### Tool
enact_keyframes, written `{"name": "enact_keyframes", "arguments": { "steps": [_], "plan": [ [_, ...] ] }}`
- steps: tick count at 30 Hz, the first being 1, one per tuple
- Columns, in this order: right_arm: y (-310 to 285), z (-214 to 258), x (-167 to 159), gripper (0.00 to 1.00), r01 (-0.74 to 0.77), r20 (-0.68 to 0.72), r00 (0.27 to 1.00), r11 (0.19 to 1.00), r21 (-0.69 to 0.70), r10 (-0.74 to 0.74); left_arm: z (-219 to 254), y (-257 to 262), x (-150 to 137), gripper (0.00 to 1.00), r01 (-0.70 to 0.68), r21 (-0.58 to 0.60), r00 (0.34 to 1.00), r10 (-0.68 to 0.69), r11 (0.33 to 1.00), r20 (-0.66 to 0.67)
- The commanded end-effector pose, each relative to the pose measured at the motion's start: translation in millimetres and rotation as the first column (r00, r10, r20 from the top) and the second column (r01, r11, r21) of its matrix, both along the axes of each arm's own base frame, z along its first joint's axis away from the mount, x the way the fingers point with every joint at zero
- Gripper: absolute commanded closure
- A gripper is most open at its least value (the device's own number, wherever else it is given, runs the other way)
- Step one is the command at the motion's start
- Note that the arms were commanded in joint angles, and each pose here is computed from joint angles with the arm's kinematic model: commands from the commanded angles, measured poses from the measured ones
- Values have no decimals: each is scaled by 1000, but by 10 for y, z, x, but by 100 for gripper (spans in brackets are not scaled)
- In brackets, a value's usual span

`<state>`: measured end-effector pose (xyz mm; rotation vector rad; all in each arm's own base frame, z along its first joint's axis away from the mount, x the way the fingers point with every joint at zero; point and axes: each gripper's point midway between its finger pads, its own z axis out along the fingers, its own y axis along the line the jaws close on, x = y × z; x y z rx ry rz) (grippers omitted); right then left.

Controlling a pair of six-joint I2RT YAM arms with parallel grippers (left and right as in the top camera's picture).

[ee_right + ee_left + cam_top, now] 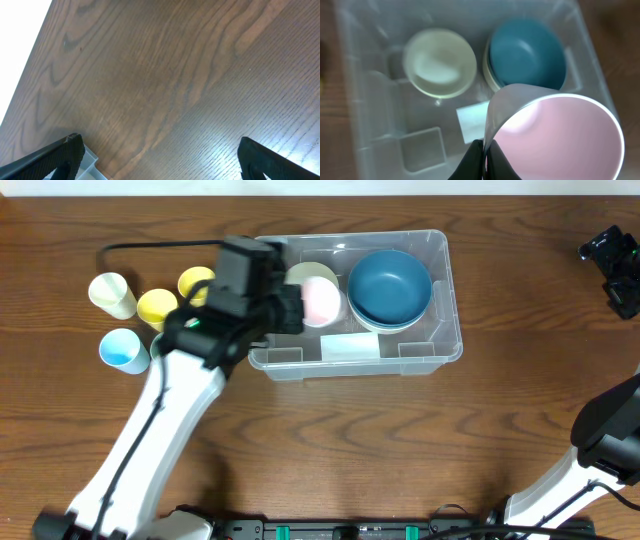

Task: Pack container
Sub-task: 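Lift the pink cup and carry it into the container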

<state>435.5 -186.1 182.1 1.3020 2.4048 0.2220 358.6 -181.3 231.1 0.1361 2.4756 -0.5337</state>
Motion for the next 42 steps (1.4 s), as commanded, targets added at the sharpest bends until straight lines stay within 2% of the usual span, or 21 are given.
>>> {"name": "enact_keyframes", "arguments": {
  "steps": [1,22,37,38,39,42],
  "plan": [
    [10,14,6,1,5,3,1000,1000,2,-5,-172,-134,56,94,42,20,999,-42,999,-33],
    [10,14,6,1,5,3,1000,1000,2,-5,-1114,-294,150,94,85,107,970,-58,991,-235],
    [10,14,6,1,5,3,1000,1000,2,-5,-1112,-326,210,93,84,97,975,-61,992,-214],
    [10,14,6,1,5,3,1000,1000,2,-5,-1110,-328,213,92,83,97,975,-61,992,-213],
    [10,14,6,1,5,3,1000,1000,2,-5,-1106,-331,219,88,83,95,976,-61,992,-210],
    [11,14,6,1,5,3,1000,1000,2,-5,-1102,-348,222,86,86,94,976,-65,992,-206]
  ]
}}
